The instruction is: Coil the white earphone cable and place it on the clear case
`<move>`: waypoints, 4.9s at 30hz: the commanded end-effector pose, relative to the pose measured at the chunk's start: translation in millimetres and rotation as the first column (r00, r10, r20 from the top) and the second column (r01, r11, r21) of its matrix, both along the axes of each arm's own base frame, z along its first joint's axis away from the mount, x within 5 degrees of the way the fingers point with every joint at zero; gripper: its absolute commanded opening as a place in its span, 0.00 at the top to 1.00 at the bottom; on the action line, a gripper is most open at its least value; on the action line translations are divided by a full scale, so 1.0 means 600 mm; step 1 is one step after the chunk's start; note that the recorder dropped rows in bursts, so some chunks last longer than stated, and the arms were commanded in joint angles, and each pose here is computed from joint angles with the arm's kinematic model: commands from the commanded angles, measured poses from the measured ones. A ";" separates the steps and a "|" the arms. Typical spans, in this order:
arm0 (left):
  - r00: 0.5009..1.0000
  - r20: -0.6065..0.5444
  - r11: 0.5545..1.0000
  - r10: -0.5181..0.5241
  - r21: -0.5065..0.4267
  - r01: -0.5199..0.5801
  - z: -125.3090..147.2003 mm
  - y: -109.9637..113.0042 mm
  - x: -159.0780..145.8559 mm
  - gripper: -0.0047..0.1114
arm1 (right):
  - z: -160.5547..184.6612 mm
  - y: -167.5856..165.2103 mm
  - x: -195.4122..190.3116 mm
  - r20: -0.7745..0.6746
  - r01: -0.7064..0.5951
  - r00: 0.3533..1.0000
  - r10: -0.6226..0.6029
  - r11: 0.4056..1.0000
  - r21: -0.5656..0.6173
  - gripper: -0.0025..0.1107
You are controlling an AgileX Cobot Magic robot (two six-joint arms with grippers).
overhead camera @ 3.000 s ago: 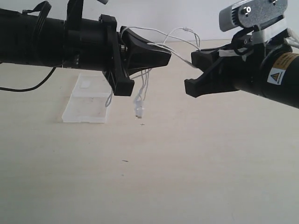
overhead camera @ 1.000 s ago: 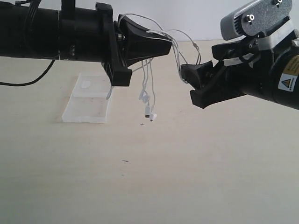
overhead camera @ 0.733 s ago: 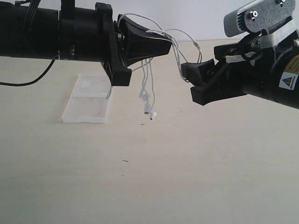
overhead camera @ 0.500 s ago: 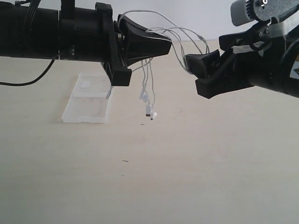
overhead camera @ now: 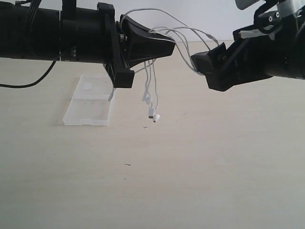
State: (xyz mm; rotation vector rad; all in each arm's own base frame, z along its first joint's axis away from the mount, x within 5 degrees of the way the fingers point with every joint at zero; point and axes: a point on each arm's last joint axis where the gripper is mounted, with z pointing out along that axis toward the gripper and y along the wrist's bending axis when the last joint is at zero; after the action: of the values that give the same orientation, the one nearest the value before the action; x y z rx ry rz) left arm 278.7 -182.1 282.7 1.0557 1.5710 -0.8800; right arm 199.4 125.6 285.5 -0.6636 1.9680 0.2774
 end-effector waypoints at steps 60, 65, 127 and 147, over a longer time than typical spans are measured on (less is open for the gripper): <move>0.999 -0.036 1.000 0.023 0.003 -0.023 -0.015 -0.002 0.013 0.96 | 0.039 0.059 -0.060 0.285 -0.364 0.813 0.508 0.825 -0.433 0.18; 0.999 -0.036 1.000 0.023 0.003 -0.023 -0.015 -0.002 0.013 0.96 | 0.044 0.065 -0.056 0.327 -0.350 0.817 0.475 0.859 -0.373 0.18; 0.992 -0.061 0.990 -0.107 -0.101 0.100 -0.002 -0.001 -0.002 0.96 | -0.021 0.097 0.030 0.025 -0.228 0.972 0.234 0.963 -0.147 0.05; 0.991 -0.093 0.985 -0.095 -0.156 0.080 0.004 0.033 0.010 0.96 | -0.030 0.097 0.029 0.103 -0.131 0.987 0.119 0.985 0.115 0.05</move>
State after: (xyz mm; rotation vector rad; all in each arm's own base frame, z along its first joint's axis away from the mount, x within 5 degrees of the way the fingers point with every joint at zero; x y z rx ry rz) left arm 284.6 -162.6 282.2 1.0022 1.5336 -1.0901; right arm 217.0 184.7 269.6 -0.7306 1.8346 0.4218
